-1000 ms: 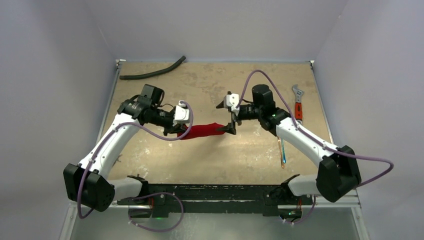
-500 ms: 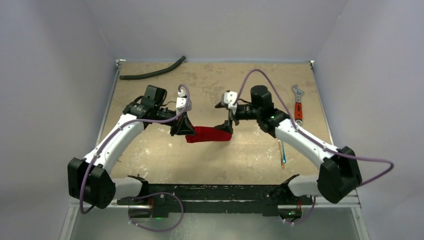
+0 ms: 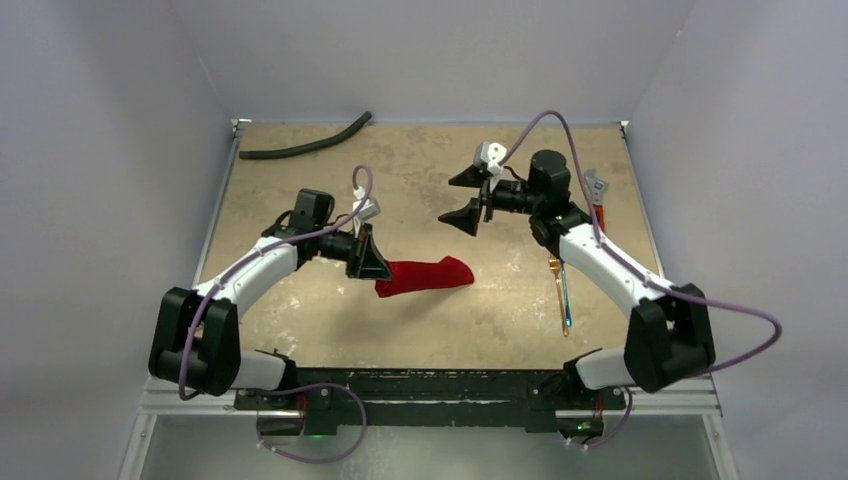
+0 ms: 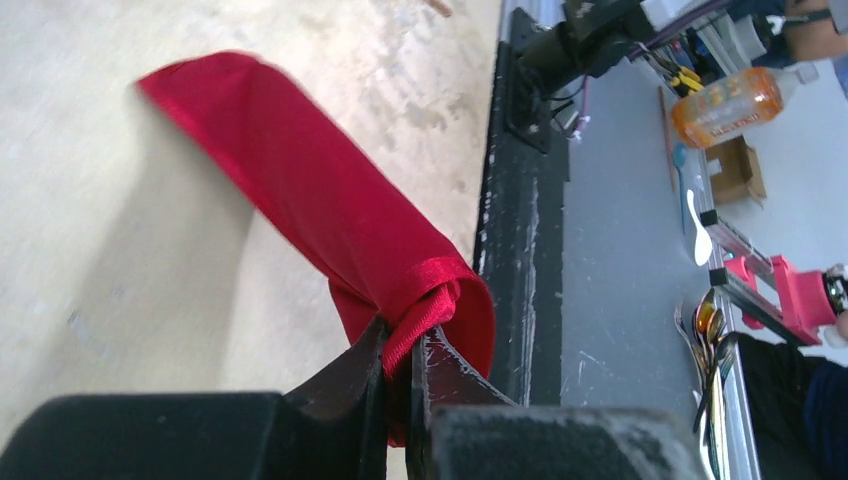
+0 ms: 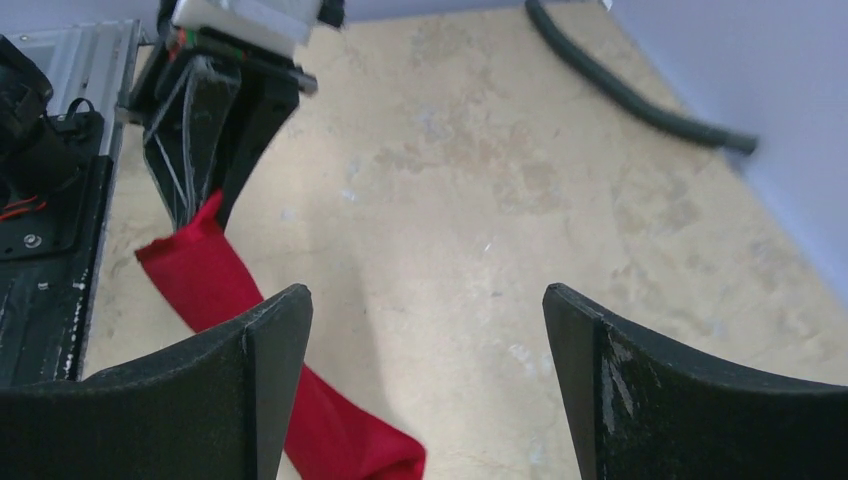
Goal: Fold the napkin into a case and place the utensils inside
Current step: Turn over the smaller rectangle-folded napkin at the center of the board.
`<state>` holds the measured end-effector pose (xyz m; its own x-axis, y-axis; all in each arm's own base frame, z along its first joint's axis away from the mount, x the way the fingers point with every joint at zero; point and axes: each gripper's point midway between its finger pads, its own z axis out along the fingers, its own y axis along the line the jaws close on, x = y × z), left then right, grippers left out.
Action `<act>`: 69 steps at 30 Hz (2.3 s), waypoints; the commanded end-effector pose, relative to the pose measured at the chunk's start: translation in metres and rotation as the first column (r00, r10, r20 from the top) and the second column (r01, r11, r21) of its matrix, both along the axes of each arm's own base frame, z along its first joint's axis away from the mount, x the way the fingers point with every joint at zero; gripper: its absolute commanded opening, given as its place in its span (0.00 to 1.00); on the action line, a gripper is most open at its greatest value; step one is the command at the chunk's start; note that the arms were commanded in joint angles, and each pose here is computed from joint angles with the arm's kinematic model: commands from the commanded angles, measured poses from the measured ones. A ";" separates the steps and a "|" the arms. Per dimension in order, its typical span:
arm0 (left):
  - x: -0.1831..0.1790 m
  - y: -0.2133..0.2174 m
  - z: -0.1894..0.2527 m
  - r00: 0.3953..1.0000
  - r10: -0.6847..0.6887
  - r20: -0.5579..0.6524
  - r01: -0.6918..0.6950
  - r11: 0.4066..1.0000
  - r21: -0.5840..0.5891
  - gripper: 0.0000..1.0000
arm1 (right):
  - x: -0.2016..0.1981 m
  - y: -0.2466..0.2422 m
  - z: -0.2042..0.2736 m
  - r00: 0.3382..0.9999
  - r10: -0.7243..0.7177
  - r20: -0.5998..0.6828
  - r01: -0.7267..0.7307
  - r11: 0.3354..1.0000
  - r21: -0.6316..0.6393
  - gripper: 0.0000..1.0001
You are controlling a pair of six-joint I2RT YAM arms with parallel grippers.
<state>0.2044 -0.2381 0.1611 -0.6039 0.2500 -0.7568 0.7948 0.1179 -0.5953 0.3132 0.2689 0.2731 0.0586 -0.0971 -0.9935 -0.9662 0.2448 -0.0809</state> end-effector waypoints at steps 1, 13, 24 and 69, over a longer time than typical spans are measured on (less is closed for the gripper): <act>-0.004 0.026 -0.007 0.999 -0.026 0.019 0.026 1.000 0.004 0.00 | 0.015 0.011 -0.012 0.996 0.018 -0.085 -0.016 0.999 0.031 0.87; 0.005 0.035 -0.026 0.994 0.076 -0.072 -0.075 0.997 0.019 0.00 | -0.008 0.068 -0.068 0.920 0.317 -0.231 -0.326 0.945 -0.001 0.87; 0.059 0.070 -0.076 0.865 0.445 -0.231 -0.427 0.896 0.125 0.00 | 0.003 0.076 -0.088 0.911 0.325 -0.255 -0.341 0.940 -0.021 0.87; 0.095 0.146 -0.163 0.678 0.668 -0.308 -0.475 0.717 0.510 0.00 | -0.008 0.117 -0.238 0.626 0.130 -0.769 -0.231 0.973 -0.024 0.00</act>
